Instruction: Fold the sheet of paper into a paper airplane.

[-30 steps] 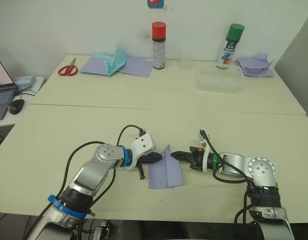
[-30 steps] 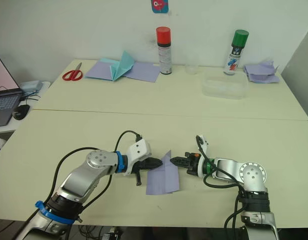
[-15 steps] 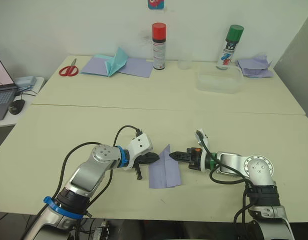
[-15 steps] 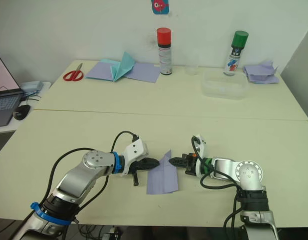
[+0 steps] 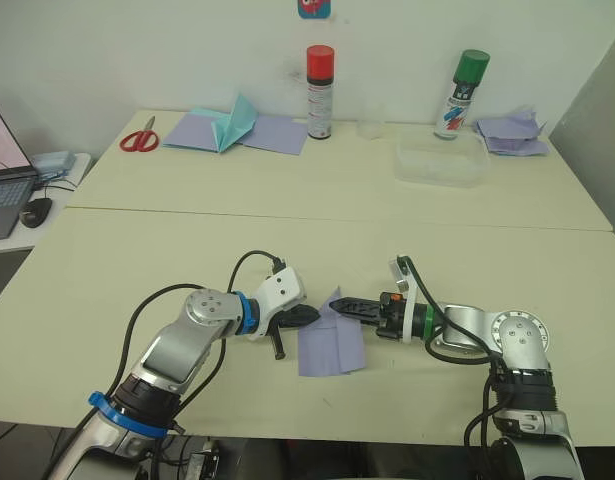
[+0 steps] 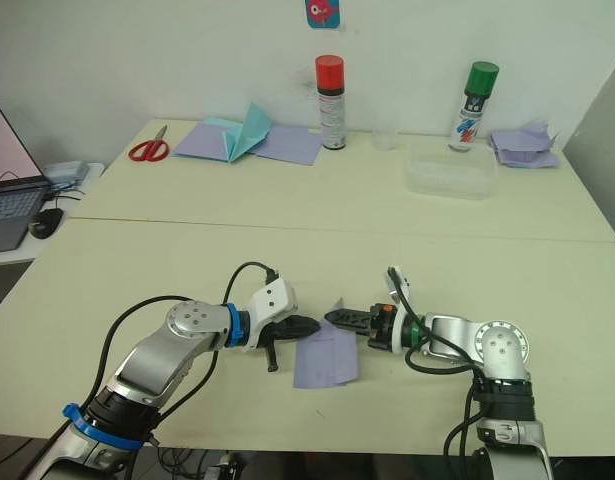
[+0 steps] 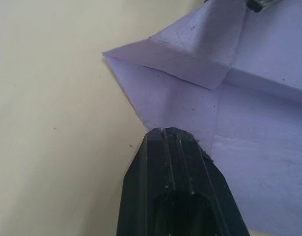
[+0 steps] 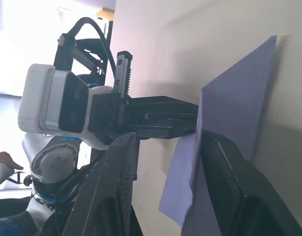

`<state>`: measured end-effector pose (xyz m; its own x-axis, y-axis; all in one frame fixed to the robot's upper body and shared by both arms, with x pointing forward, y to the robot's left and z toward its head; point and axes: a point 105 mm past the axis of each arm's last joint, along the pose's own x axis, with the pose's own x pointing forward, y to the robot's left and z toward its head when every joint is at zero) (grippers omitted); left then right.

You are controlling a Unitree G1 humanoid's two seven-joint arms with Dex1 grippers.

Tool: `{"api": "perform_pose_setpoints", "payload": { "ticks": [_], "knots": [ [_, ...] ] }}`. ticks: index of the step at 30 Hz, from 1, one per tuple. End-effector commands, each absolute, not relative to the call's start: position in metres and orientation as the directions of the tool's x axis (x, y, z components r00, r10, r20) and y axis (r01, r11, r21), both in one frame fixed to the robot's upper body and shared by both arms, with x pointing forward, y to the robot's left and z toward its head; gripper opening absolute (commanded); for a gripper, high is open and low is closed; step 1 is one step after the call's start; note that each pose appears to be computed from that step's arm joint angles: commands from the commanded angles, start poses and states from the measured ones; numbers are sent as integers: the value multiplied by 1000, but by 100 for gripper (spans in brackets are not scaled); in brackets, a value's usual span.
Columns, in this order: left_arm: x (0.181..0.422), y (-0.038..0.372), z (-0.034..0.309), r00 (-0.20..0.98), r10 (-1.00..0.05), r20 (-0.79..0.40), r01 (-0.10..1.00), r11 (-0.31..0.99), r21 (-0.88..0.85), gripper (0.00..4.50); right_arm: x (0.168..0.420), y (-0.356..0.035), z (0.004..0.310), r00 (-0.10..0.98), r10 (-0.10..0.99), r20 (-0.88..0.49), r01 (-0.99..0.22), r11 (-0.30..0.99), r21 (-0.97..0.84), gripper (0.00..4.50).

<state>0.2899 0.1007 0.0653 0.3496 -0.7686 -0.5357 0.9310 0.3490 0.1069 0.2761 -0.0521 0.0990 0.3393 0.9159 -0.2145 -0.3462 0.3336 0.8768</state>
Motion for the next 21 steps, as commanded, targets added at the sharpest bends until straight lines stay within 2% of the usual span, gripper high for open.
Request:
{"api": "perform_pose_setpoints", "payload": {
  "ticks": [1,11,14,18,21],
  "knots": [
    [282,122,23,327,-676,-661,909,417,22,0,280,-51,112,347,924,-158,-357,286,890,207],
    [282,122,23,330,-677,-658,909,417,27,0,282,-50,114,354,926,-130,-327,253,911,207],
    [282,121,23,329,-677,-658,909,416,27,0,283,-50,115,359,925,-123,-321,247,914,151],
    [283,121,23,330,-677,-658,910,415,29,0,284,-50,113,368,922,-121,-303,242,922,7],
    [283,120,23,331,-677,-657,910,414,31,0,283,-50,109,373,919,-129,-282,245,928,3]
  ]
}}
